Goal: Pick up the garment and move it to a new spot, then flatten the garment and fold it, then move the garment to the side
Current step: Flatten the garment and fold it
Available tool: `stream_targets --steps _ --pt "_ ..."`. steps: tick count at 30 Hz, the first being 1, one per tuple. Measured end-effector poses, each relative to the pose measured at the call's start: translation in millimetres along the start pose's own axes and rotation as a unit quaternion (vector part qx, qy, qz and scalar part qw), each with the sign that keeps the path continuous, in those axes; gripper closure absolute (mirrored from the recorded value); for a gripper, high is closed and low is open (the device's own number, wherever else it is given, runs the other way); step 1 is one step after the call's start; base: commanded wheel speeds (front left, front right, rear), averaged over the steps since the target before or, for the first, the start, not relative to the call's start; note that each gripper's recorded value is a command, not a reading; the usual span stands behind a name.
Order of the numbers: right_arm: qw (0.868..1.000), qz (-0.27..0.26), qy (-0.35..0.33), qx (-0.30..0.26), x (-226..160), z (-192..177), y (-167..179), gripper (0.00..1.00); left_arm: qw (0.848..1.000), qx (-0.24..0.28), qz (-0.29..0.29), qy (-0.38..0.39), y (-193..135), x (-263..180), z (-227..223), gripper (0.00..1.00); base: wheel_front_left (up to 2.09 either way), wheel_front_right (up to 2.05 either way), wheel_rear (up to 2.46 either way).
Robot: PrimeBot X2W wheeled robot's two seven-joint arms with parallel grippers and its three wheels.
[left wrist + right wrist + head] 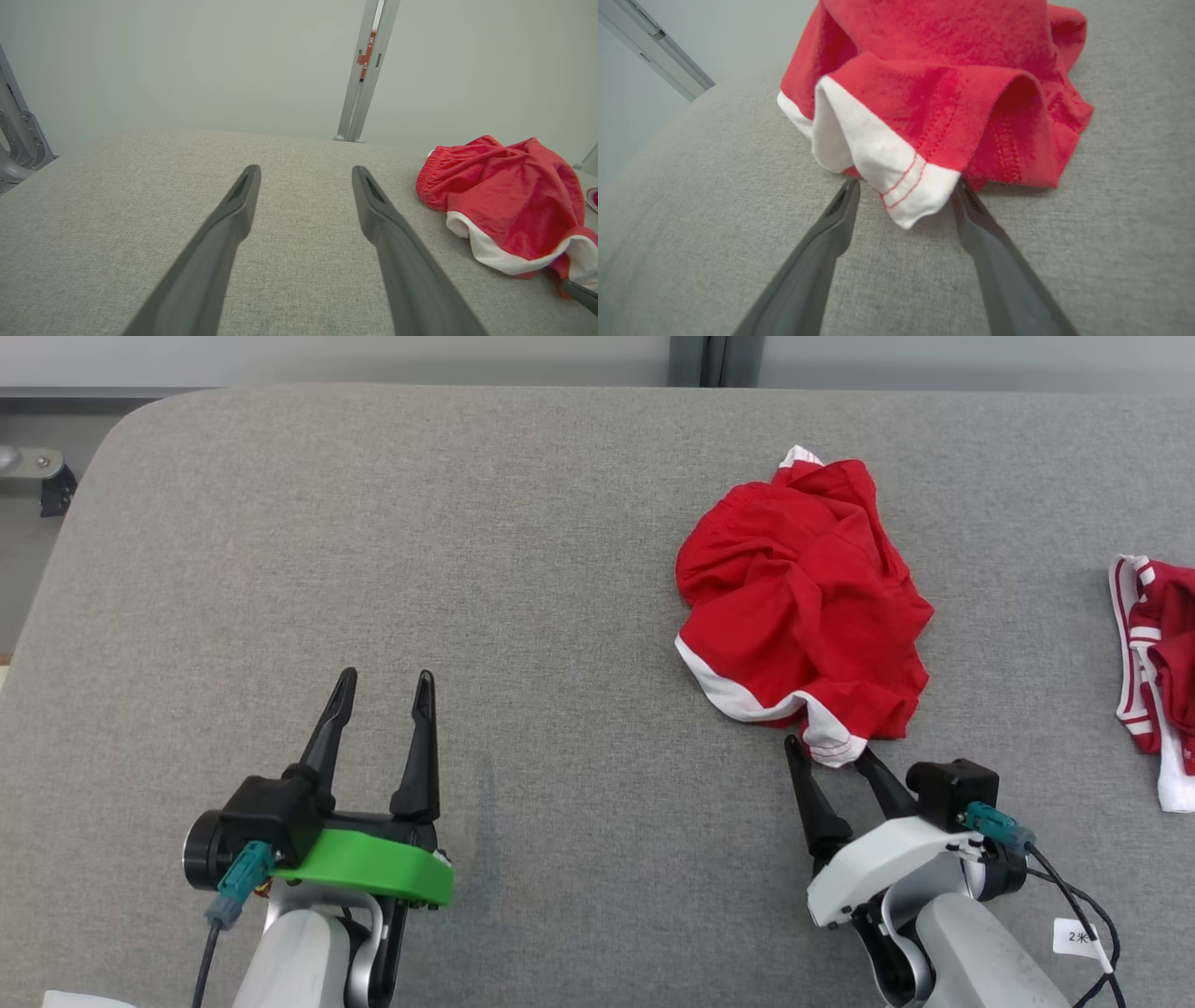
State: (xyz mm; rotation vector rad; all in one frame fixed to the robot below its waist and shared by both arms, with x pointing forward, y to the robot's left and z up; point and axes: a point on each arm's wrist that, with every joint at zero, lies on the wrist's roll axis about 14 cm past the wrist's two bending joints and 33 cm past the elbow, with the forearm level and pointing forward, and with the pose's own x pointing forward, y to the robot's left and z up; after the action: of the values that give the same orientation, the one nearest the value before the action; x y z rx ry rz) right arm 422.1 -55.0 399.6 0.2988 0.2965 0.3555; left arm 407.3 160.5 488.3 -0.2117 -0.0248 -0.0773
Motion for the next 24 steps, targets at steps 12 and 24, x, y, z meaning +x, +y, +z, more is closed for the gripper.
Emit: stream_targets --steps 12,24 --pt "0.994 -0.06 -0.058 -0.07 -22 43 -51 1.0 1.0 -0.008 -0.029 0.005 -20 7 -5 0.0 0.0 0.0 0.0" --pt "0.969 -0.226 -0.051 -0.082 -91 54 -154 1.0 0.993 -0.02 -0.112 0.022 -76 25 -20 0.0 0.0 0.0 0.0"
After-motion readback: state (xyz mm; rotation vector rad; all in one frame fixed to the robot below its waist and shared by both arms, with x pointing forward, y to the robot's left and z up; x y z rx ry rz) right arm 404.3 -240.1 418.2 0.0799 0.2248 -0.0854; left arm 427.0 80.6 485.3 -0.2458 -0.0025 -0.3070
